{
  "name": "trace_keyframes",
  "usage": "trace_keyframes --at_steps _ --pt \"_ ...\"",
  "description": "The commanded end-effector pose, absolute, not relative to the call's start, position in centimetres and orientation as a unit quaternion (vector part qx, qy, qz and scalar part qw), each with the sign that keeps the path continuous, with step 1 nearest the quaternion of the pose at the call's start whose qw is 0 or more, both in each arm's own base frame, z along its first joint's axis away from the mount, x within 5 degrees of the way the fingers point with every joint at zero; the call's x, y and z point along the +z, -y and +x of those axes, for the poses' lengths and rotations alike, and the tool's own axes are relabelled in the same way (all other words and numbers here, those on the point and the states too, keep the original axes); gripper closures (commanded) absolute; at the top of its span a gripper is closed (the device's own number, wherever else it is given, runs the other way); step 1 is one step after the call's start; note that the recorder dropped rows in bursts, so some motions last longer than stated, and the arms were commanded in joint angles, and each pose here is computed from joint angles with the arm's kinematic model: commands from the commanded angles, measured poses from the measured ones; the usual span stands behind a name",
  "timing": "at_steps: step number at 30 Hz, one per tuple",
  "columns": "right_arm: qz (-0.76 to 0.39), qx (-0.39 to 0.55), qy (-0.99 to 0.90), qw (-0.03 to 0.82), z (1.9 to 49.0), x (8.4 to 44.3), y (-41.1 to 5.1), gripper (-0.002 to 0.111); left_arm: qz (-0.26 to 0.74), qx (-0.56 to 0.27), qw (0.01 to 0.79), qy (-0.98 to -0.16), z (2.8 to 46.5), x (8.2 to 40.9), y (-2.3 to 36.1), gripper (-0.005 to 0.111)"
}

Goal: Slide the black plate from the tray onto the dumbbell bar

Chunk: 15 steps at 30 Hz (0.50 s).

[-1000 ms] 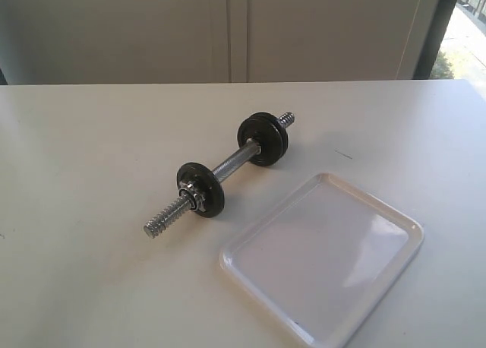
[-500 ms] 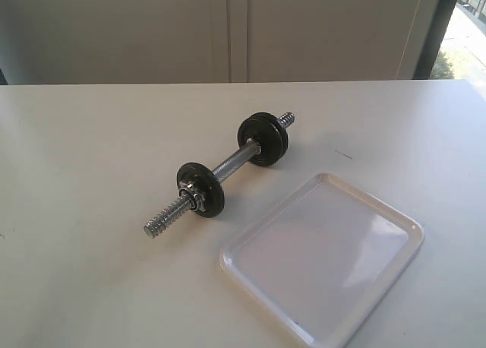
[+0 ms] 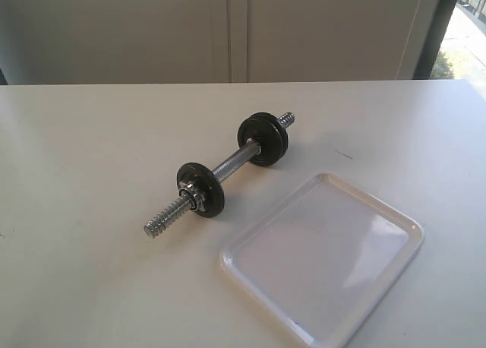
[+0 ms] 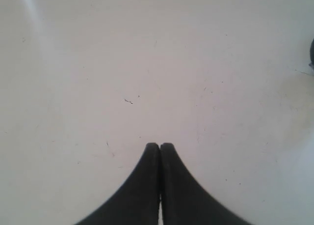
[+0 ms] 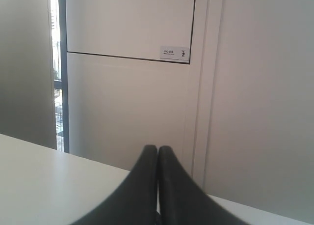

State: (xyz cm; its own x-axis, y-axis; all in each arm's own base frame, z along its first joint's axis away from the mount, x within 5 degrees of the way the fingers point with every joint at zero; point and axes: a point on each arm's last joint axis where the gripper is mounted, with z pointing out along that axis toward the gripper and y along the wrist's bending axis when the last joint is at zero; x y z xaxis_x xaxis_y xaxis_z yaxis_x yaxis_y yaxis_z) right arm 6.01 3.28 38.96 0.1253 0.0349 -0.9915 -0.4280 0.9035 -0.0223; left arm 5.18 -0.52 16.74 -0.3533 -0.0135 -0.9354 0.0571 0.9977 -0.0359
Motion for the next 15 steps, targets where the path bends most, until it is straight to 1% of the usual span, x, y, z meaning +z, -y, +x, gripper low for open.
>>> trace_keyframes --at_steps 1,15 --pt "-0.153 0.154 -0.639 0.738 5.95 38.96 -3.22 0.108 -0.01 -0.047 0.569 -0.821 5.16 16.69 0.54 0.107" --pt "-0.152 0.156 -0.64 0.737 5.95 38.96 -3.22 0.108 -0.007 -0.044 0.579 -0.814 5.24 16.89 0.52 0.107"
